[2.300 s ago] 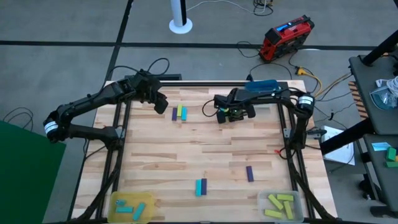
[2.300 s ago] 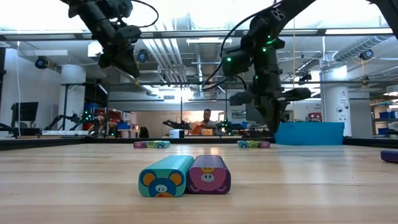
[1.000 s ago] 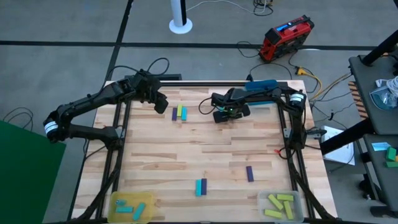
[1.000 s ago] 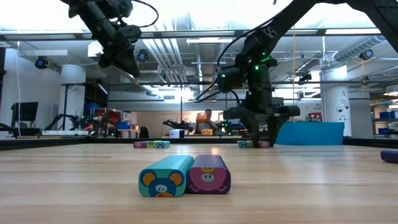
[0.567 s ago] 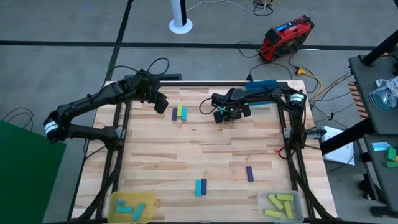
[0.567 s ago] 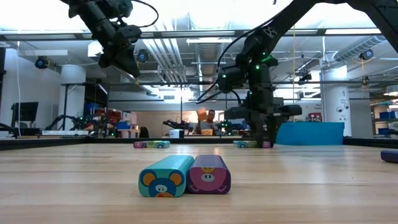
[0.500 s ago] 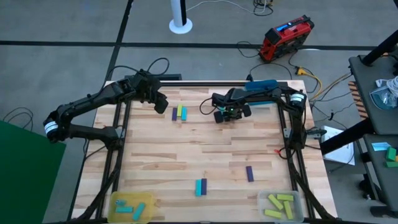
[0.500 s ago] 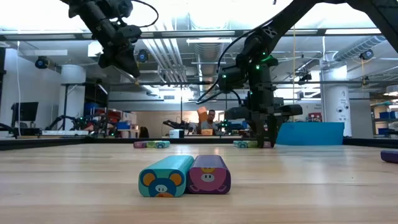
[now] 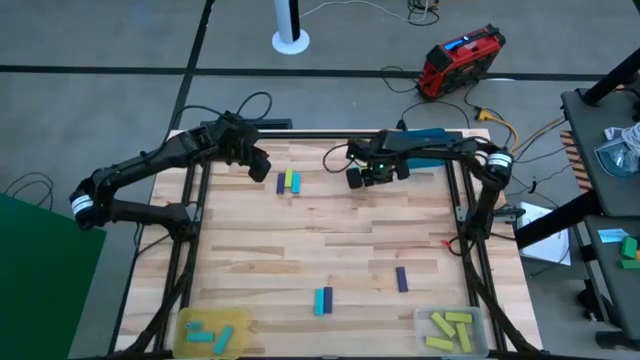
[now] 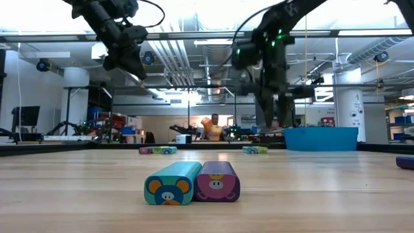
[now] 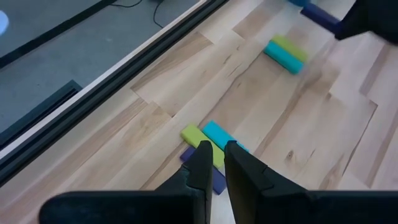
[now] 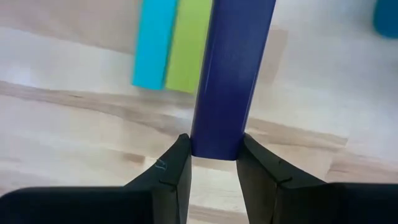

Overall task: Sort blocks
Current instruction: Put the violet block into the blue bin

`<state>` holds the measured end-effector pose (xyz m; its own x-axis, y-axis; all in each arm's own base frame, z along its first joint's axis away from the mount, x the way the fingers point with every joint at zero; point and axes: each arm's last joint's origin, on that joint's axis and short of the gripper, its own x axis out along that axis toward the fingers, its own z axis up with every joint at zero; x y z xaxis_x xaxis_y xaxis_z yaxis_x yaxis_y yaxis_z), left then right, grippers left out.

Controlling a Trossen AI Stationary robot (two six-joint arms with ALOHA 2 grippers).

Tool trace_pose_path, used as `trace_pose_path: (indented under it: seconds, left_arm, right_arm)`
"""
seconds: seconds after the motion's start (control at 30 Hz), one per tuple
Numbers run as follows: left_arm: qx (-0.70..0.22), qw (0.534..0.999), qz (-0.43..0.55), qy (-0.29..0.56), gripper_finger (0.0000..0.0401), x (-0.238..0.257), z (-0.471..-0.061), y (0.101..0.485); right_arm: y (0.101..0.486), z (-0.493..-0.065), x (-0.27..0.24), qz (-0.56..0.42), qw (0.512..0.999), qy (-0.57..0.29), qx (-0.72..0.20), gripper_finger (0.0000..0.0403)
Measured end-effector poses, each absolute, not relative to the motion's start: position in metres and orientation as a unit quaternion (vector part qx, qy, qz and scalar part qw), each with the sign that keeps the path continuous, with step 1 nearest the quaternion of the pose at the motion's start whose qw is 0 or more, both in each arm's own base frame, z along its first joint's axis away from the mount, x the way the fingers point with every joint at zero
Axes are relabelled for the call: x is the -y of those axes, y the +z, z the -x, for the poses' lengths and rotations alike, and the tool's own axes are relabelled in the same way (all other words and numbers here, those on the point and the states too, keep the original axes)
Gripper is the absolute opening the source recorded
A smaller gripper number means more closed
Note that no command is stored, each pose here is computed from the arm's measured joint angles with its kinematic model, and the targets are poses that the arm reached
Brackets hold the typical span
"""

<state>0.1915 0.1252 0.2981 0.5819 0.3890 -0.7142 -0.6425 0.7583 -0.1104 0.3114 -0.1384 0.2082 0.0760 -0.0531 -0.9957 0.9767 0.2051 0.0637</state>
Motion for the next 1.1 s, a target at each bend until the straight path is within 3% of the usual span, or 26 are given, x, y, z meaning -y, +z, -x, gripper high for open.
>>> trace_pose_path:
  seconds: [0.2, 0.43, 1.1]
  left_arm:
    - [-0.343, 0.873, 0.181, 0.297, 0.0021, -0.126, -0.192, 0.299]
    - [-0.343, 0.873, 0.180, 0.297, 0.0021, -0.126, -0.192, 0.299]
    - [-0.337, 0.870, 0.196, 0.302, 0.0021, -0.126, -0.192, 0.299]
  right_arm:
    - [0.241, -0.291, 0.156, -0.473, 0.603, -0.429, -0.477, 0.0093]
    - [0.257, -0.250, 0.192, -0.479, 0.590, -0.452, -0.467, 0.0093]
    - [0.242, -0.179, 0.256, -0.449, 0.541, -0.499, -0.508, 0.0093]
